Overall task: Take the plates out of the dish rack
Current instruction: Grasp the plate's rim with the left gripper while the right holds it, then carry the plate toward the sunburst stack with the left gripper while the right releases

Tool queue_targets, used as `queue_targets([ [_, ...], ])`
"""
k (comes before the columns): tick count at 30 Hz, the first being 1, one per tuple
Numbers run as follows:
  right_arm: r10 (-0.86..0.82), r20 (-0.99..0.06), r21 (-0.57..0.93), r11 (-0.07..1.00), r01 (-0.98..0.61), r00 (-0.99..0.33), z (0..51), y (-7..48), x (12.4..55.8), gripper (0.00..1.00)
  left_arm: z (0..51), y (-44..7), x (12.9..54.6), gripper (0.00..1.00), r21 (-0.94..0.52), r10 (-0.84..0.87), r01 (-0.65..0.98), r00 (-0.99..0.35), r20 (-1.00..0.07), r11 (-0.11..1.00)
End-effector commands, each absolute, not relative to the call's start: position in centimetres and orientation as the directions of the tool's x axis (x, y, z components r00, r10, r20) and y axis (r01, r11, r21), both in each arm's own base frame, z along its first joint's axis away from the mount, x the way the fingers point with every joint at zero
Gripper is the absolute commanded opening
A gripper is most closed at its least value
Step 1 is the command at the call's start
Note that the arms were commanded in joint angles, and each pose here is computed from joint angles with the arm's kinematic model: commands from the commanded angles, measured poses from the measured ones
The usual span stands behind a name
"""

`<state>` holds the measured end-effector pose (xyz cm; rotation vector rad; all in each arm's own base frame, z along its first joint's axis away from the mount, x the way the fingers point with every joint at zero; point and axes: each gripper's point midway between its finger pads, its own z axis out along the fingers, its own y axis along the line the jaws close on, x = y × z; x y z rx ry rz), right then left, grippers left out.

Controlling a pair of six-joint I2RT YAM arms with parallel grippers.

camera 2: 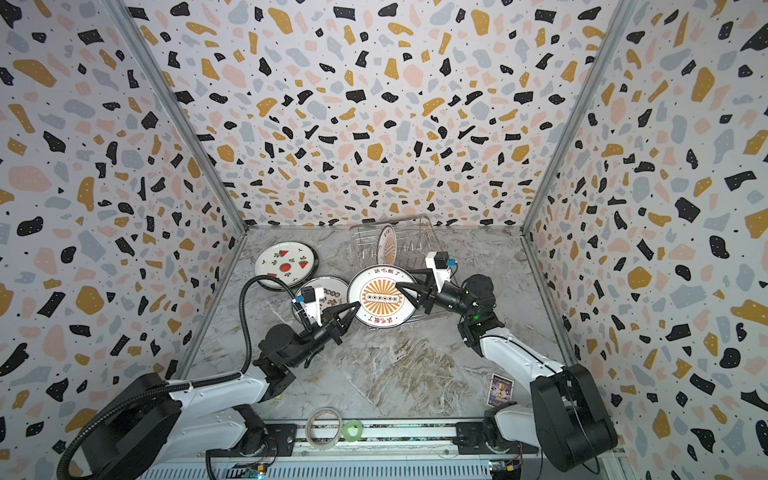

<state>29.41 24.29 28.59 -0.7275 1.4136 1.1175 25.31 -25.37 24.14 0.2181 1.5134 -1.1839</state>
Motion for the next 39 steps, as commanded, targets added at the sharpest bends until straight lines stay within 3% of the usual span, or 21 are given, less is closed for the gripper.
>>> queue_targets([
  [1,0.188,-0.974,0.195,0.408,-0.892,-0.127,30.3,23.7,30.2,0.62,27.1,-24.0,25.0,0.0,-0.511,-0.519,0.718,-0.242,-0.82,0.472],
  [7,0.2,-0.971,0.209,0.453,-0.867,-0.13,30.0,23.0,30.5,0.78,26.0,-21.2,26.8,0.0,-0.556,-0.552,0.585,-0.211,-0.807,0.59],
  [10,0.194,-0.974,0.2,0.478,-0.855,-0.12,29.8,22.6,30.5,0.96,25.7,-19.3,27.6,0.0,-0.595,-0.595,0.536,-0.198,-0.779,0.599],
  [12,0.193,-0.974,0.198,0.486,-0.852,-0.116,29.9,22.5,30.4,0.99,25.5,-18.2,27.9,0.0,-0.621,-0.625,0.519,-0.195,-0.755,0.588],
  [20,0.215,-0.975,0.187,0.634,-0.75,-0.062,30.2,22.8,31.1,0.99,22.8,-14.0,30.1,0.0,-0.767,-0.746,0.351,-0.226,-0.627,0.538],
  [32,0.017,-0.994,0.094,0.669,-0.737,-0.111,28.1,31.6,32.1,0.99,19.4,-9.8,30.9,0.0,-0.866,-0.836,0.158,-0.225,-0.5,0.475],
  [37,-0.07,-0.992,0.035,0.638,-0.769,-0.103,26.8,35.6,31.8,0.99,18.5,-9.3,30.8,0.0,-0.883,-0.852,0.124,-0.231,-0.469,0.453],
  [39,-0.105,-0.989,0.017,0.628,-0.778,-0.106,26.2,37.0,31.8,0.99,17.2,-9.0,31.2,0.0,-0.89,-0.858,0.041,-0.249,-0.449,0.454],
])
